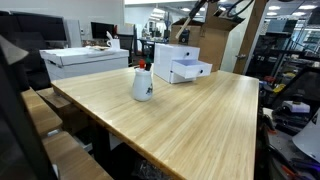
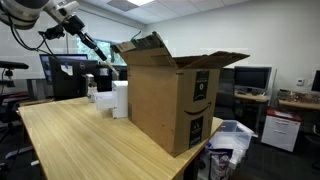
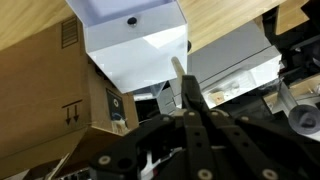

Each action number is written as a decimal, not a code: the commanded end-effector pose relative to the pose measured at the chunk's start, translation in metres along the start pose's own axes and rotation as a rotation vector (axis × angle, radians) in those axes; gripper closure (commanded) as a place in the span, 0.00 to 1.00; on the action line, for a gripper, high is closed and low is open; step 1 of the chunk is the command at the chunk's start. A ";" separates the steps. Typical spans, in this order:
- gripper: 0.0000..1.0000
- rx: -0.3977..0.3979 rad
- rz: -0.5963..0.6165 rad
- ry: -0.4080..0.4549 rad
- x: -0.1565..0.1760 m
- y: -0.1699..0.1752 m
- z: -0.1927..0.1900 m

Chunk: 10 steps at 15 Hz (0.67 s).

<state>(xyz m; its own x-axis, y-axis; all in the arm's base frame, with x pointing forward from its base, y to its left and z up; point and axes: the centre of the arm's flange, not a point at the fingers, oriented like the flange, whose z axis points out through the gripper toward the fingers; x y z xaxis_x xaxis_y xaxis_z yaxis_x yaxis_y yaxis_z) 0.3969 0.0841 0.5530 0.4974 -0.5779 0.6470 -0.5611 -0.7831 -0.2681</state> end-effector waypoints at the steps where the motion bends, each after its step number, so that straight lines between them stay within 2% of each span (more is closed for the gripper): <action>1: 0.97 -0.066 -0.046 -0.013 -0.004 0.014 -0.023; 10: 0.97 -0.147 -0.094 -0.166 -0.041 0.009 -0.022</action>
<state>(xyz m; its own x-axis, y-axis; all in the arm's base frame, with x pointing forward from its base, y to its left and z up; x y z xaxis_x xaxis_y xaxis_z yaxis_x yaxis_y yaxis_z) 0.3615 0.1020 0.5473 0.6108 -0.5568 0.5630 -0.6038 -0.7875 -0.1238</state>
